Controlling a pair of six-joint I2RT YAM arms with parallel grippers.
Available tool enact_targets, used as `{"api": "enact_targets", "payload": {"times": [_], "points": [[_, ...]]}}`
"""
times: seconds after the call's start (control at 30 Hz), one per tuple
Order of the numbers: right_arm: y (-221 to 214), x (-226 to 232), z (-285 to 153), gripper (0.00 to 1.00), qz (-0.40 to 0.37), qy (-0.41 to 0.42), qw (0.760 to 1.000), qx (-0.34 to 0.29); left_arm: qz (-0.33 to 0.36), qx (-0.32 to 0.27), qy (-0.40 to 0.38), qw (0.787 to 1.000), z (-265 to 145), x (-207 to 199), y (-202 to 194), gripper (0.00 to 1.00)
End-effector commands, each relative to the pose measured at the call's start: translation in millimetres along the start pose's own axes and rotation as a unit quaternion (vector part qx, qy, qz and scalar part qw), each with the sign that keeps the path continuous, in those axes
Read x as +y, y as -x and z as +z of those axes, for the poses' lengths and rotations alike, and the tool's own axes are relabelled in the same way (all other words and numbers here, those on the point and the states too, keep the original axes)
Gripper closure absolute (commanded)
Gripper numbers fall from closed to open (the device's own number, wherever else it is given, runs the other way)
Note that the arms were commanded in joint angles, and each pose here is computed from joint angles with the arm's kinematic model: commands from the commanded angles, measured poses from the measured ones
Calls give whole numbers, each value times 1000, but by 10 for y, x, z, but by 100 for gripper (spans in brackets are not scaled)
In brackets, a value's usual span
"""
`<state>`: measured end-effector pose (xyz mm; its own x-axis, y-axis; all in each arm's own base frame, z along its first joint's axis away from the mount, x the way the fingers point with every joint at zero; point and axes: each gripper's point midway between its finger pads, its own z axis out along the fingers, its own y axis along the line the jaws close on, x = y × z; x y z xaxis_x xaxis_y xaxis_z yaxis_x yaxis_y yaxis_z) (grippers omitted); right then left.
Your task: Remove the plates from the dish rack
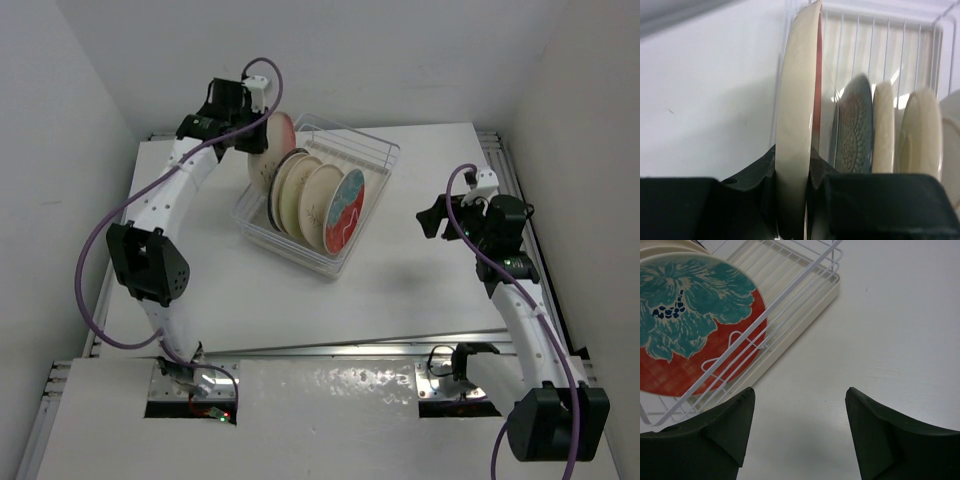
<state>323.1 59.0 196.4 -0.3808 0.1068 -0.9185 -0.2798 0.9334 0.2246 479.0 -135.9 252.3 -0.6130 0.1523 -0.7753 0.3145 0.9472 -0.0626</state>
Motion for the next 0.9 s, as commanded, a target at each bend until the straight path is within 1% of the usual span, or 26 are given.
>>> {"api": "enact_targets", "payload": {"times": [0.0,0.07,0.1,0.17,0.23,0.27,0.33,0.37,0.4,0.43,0.47,0.53,0.57,0.63,0.67,0.7,0.77,0.87], "points": [[216,78,1,28,-9,15,999,-32,5,-193,65,979,-576,199,1160,100],[244,80,12,29,-8,16,999,-32,-3,-234,104,967,-774,339,1404,100],[257,87,19,30,-8,19,999,-33,-11,-245,127,961,-845,438,1462,100],[269,100,29,30,-5,22,999,-32,-26,-275,140,951,-1005,531,1618,100],[290,125,35,31,-5,30,999,-35,-51,-292,151,943,-1106,724,1683,100],[268,123,44,31,-2,30,999,-32,-83,-302,159,936,-1148,906,1698,100],[325,144,57,31,-6,36,998,-44,-101,-299,149,937,-1076,1069,1664,100],[340,160,66,31,-5,41,998,-46,-125,-293,149,936,-985,1319,1577,100],[343,158,73,31,-5,41,998,-46,-141,-291,145,935,-948,1456,1541,100],[364,181,76,32,-5,46,998,-48,-163,-285,154,932,-945,1790,1434,100],[379,192,88,31,-3,49,998,-50,-188,-266,119,938,-728,1855,1326,100],[430,224,95,32,-2,57,997,-54,-196,-262,93,940,-620,2033,1267,100],[459,234,110,32,2,59,997,-56,-205,-251,74,943,-489,2170,1170,100],[505,271,122,32,5,66,996,-59,-214,-260,59,940,-406,2315,1146,100],[523,283,131,32,7,68,996,-60,-226,-263,55,936,-397,2450,1106,100],[557,286,146,33,12,69,996,-61,-230,-256,33,938,-261,2489,1025,100],[578,284,161,33,21,68,996,-61,-241,-263,28,934,-163,2687,953,100],[594,401,191,34,30,79,995,-61,-263,-272,26,925,-38,2959,807,100]]}}
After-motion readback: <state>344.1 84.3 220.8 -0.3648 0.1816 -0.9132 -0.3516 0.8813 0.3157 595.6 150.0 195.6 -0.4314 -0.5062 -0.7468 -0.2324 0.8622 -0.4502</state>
